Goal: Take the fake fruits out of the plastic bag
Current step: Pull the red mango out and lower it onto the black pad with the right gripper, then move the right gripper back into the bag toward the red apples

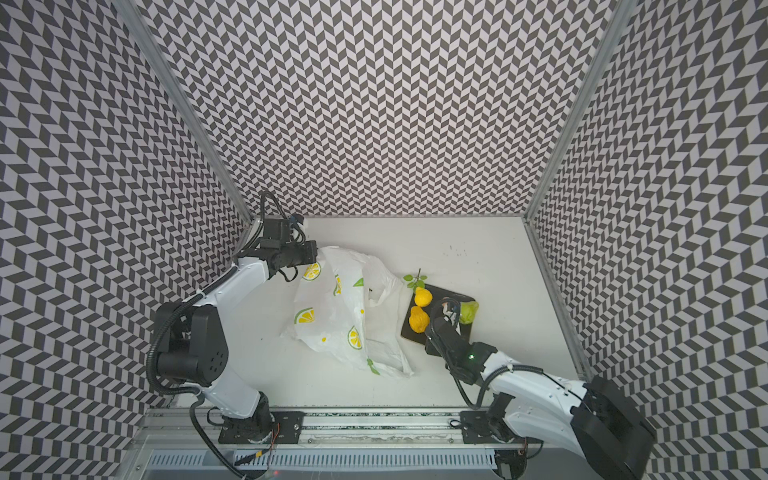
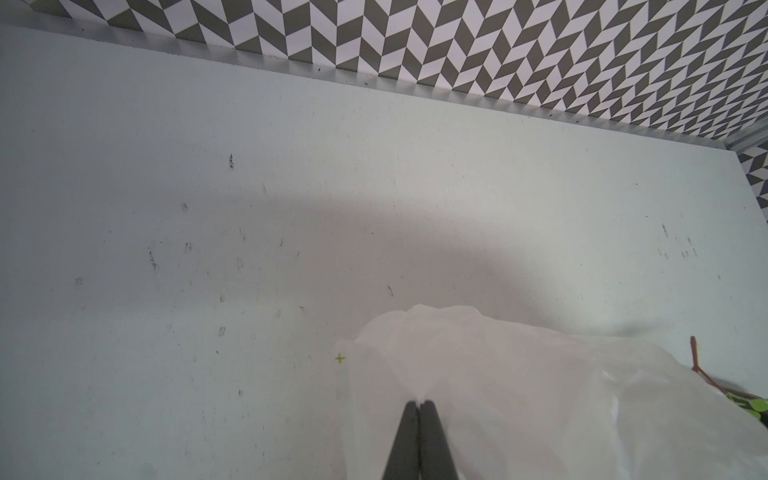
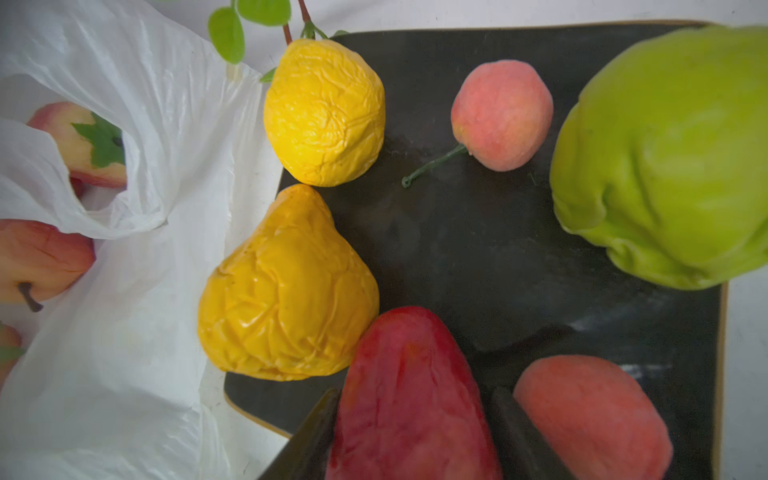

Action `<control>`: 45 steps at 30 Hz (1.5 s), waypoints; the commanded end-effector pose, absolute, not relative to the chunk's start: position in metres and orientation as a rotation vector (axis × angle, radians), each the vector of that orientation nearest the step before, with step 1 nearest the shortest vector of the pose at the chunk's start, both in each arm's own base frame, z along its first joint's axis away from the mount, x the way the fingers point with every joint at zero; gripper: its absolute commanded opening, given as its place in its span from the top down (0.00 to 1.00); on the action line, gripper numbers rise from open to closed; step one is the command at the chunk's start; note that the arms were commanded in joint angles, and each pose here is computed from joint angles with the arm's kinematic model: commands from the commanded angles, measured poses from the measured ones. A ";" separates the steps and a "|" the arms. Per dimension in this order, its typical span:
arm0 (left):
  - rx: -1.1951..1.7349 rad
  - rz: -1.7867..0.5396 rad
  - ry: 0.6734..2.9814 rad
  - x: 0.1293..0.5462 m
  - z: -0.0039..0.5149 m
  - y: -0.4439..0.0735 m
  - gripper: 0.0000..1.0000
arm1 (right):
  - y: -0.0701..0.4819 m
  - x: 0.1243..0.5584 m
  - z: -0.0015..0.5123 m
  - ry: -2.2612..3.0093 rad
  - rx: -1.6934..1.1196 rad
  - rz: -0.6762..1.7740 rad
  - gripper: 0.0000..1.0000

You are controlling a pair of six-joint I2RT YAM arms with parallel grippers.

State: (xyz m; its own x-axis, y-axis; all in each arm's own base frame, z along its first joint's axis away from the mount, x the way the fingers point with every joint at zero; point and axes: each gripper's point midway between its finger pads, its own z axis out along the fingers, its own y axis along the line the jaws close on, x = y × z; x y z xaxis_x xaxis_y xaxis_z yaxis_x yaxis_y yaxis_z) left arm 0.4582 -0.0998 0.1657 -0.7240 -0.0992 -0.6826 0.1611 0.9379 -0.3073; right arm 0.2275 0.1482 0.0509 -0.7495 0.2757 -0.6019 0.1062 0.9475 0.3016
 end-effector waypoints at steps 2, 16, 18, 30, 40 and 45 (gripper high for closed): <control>0.068 -0.454 2.299 0.460 0.179 -0.100 1.00 | 0.149 0.235 0.052 2.377 0.317 0.341 0.40; 0.071 -0.452 2.305 0.460 0.177 -0.101 1.00 | 0.152 0.234 0.109 2.318 0.278 0.425 0.25; 0.070 -0.451 2.308 0.460 0.176 -0.100 1.00 | 0.154 0.233 0.133 2.261 0.250 0.486 0.26; 0.089 -0.456 2.334 0.458 0.164 -0.107 1.00 | 0.219 0.228 0.201 2.105 -0.071 0.862 0.54; 0.115 -0.447 2.342 0.457 0.161 -0.111 1.00 | 0.327 0.227 0.165 2.203 -0.378 0.884 0.59; 0.120 -0.436 2.348 0.457 0.160 -0.110 1.00 | 0.365 0.224 0.132 2.272 -0.479 0.879 0.61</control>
